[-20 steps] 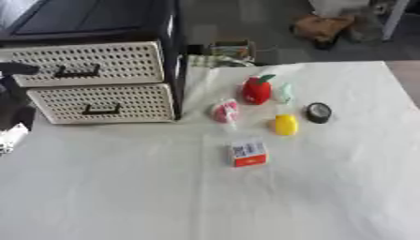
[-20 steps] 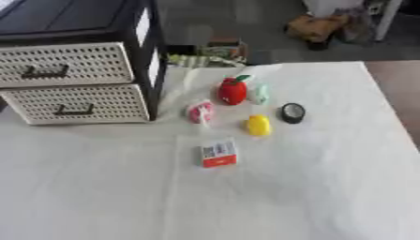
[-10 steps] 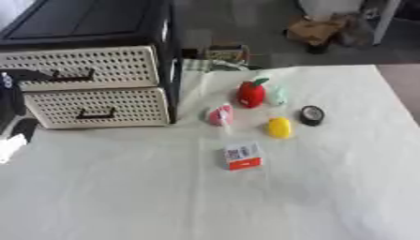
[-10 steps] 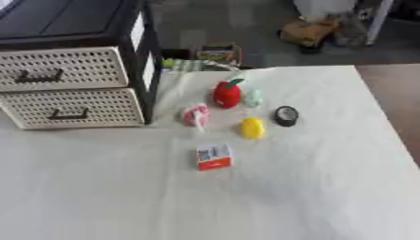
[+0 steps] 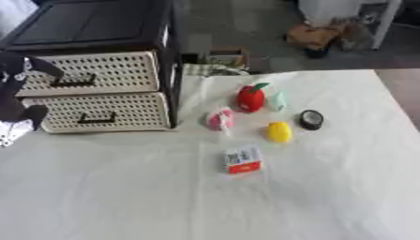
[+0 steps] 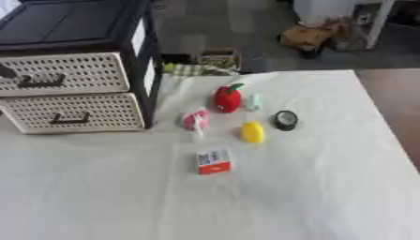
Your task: Pick up objects from table and place into drawer.
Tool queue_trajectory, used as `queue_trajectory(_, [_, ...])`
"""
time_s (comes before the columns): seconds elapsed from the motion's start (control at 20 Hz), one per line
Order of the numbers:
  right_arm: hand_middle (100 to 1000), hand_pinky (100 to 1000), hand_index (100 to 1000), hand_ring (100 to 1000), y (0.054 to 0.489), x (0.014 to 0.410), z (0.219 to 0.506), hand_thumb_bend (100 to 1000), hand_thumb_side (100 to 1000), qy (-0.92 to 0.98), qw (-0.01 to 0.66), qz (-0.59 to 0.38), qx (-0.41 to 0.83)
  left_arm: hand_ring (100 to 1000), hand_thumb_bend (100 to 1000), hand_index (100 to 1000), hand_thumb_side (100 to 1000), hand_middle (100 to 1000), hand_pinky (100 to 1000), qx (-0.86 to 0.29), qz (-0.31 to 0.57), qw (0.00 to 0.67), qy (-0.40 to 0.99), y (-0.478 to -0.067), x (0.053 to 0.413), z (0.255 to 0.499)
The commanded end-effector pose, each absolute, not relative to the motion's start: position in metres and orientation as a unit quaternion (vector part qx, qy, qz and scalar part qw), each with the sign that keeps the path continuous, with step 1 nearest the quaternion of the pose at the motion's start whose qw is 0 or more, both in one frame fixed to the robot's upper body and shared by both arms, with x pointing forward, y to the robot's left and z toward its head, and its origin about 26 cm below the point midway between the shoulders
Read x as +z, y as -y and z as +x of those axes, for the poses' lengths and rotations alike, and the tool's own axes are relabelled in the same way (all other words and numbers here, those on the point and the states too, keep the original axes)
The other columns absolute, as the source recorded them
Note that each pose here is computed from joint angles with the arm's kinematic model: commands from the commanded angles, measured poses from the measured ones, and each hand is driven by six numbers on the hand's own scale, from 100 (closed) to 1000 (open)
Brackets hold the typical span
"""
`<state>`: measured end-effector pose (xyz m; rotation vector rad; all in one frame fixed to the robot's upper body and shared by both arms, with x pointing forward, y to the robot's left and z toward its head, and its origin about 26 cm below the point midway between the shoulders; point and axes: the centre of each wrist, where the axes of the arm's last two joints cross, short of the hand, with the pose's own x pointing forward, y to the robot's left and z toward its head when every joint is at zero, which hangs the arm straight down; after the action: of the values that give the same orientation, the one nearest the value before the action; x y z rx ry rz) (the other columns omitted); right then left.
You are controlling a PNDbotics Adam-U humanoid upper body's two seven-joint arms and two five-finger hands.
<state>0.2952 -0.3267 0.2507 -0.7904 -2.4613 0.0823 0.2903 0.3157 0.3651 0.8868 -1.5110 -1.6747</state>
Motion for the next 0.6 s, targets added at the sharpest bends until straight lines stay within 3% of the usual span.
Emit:
queue_trajectory(0.05, [547, 712, 738, 585, 0.325, 0.258, 0.292, 366, 816, 0.92, 0.262, -0.29, 0.036, 100, 105, 911, 408, 129, 100, -0.655, 0.351, 0.36, 0.564, -0.323, 0.378, 0.295])
queue_trajectory(0.6, [544, 711, 732, 584, 0.324, 0.258, 0.293, 369, 802, 0.92, 0.266, -0.286, 0.037, 100, 105, 867, 408, 100, 100, -0.639, 0.381, 0.407, 0.531, -0.333, 0.381, 0.319])
